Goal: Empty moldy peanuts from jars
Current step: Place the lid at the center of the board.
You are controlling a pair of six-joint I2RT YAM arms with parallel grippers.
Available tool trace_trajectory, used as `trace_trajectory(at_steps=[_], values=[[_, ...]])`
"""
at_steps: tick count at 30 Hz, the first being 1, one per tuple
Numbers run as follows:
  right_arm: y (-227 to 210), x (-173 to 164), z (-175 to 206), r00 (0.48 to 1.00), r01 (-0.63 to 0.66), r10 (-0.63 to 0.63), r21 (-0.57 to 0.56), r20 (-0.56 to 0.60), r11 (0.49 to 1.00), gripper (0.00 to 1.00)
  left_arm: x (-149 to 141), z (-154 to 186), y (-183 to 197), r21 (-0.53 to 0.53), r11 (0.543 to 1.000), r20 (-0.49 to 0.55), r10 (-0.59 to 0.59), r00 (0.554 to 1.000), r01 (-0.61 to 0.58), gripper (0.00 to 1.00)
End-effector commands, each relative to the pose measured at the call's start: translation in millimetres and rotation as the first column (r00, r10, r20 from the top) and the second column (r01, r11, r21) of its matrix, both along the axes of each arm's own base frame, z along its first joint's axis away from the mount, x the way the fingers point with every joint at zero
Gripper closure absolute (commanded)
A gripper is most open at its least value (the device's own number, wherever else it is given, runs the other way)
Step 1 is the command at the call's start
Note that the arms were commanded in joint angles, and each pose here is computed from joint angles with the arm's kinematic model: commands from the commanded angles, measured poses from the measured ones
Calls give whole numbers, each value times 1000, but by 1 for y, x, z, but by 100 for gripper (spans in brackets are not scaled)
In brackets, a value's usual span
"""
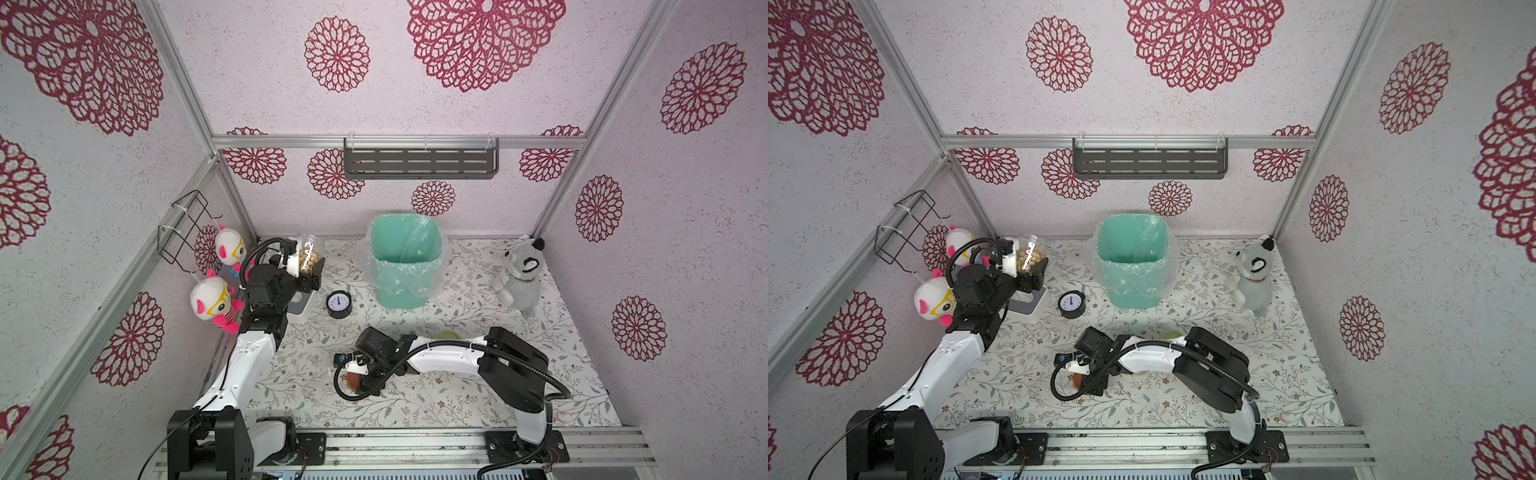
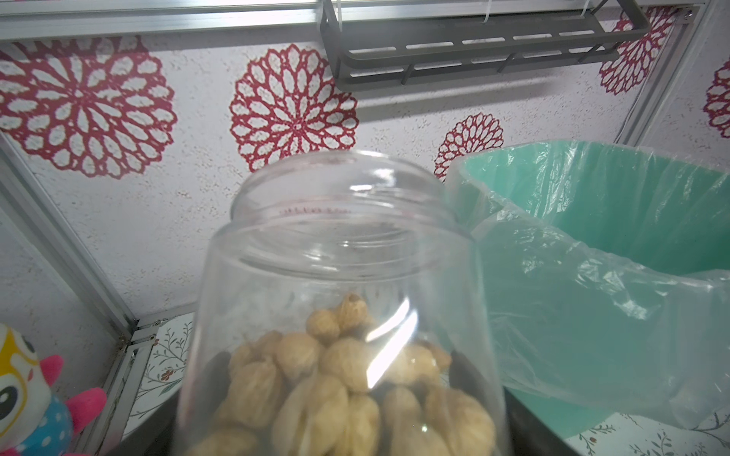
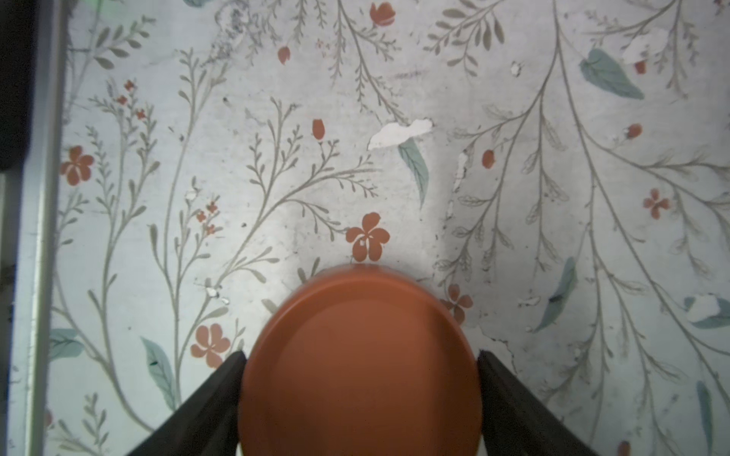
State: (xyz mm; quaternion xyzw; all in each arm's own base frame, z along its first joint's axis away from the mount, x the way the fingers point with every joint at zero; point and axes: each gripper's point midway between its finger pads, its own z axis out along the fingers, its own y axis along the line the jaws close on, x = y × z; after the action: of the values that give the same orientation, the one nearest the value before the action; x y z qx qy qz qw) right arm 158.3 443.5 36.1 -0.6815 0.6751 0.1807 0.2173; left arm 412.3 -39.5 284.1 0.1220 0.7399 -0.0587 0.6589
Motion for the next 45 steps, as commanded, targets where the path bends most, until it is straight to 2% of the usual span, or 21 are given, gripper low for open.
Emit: trace_trajectory(at_steps=[1, 7, 9, 14, 20, 29, 32, 35, 40, 45], values=[[8, 8, 9, 998, -1, 0, 9, 60, 1000, 34, 0, 32, 4, 11, 1000, 110, 10, 994, -12, 100], [6, 11, 7, 996, 20, -20, 2, 81, 1000, 15, 1, 31, 3, 10, 1000, 105, 8, 994, -9, 100], [5, 11, 8, 996, 22, -22, 3, 85, 1000, 2, 1, 30, 3, 11, 1000, 103, 8, 995, -9, 100], [5, 10, 9, 996, 19, -20, 8, 82, 1000, 1, 1, 29, 3, 11, 1000, 100, 8, 995, -9, 100], [13, 13, 31, 995, 35, -42, 83, 96, 996, 1, 1, 29, 3, 9, 1000, 99, 6, 995, -7, 100], [22, 34, 91, 983, 88, -126, 262, 132, 961, 1, -1, 32, 1, 12, 1000, 113, -6, 994, 5, 100], [21, 42, 118, 976, 116, -170, 332, 138, 936, 1, -4, 40, -3, 9, 999, 142, -49, 989, 48, 100], [16, 50, 146, 966, 146, -219, 401, 141, 904, 1, -5, 44, -7, 19, 997, 128, -82, 988, 81, 100], [1, 68, 192, 936, 213, -324, 512, 136, 832, 1, -5, 49, -7, 54, 995, 73, -91, 993, 88, 100], [-25, 85, 234, 901, 276, -420, 601, 110, 750, 1, -12, 62, -17, 75, 987, 67, -150, 986, 145, 100]])
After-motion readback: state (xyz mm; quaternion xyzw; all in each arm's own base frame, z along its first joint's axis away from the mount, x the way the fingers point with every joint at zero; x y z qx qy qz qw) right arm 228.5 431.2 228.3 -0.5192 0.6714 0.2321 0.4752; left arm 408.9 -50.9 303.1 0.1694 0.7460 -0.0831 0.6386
